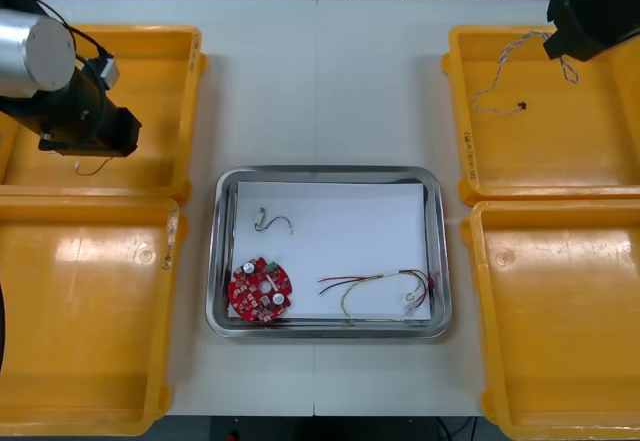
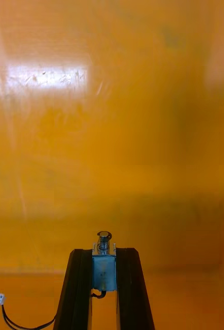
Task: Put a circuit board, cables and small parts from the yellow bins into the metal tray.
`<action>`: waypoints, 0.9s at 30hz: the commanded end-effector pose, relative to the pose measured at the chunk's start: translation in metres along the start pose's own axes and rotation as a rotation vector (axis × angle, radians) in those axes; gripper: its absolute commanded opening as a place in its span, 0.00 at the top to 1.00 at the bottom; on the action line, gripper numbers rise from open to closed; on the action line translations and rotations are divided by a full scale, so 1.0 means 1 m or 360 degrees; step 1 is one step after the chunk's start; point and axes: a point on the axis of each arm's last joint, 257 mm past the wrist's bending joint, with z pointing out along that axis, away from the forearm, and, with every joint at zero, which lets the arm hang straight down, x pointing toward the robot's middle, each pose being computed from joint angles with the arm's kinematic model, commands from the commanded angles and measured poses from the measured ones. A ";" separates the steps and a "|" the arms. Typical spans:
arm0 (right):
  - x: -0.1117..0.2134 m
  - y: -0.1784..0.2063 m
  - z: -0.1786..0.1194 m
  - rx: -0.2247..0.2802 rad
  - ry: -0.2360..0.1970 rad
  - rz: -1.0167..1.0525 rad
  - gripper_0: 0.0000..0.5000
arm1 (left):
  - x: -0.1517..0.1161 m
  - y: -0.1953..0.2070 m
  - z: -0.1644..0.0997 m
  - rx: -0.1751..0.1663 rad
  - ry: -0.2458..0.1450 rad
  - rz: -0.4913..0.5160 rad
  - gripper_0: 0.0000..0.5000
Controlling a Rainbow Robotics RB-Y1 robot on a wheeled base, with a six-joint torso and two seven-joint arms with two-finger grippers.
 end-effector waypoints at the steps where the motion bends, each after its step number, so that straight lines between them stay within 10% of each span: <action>1: 0.004 0.006 -0.010 0.0008 0.0002 -0.0162 1.00 | -0.011 0.026 -0.040 -0.0094 -0.0063 0.0227 1.00; 11: 0.015 0.050 -0.007 -0.0010 0.0043 -0.0431 1.00 | -0.002 0.013 -0.065 -0.0125 -0.0038 0.0279 1.00; 17: 0.028 0.080 -0.004 -0.0159 0.0095 -0.0532 1.00 | 0.004 -0.004 -0.076 -0.0130 -0.0032 0.0300 1.00; 27: 0.060 0.106 0.006 -0.0209 0.0208 -0.0731 1.00 | -0.003 -0.032 -0.084 -0.0073 -0.0118 0.0300 1.00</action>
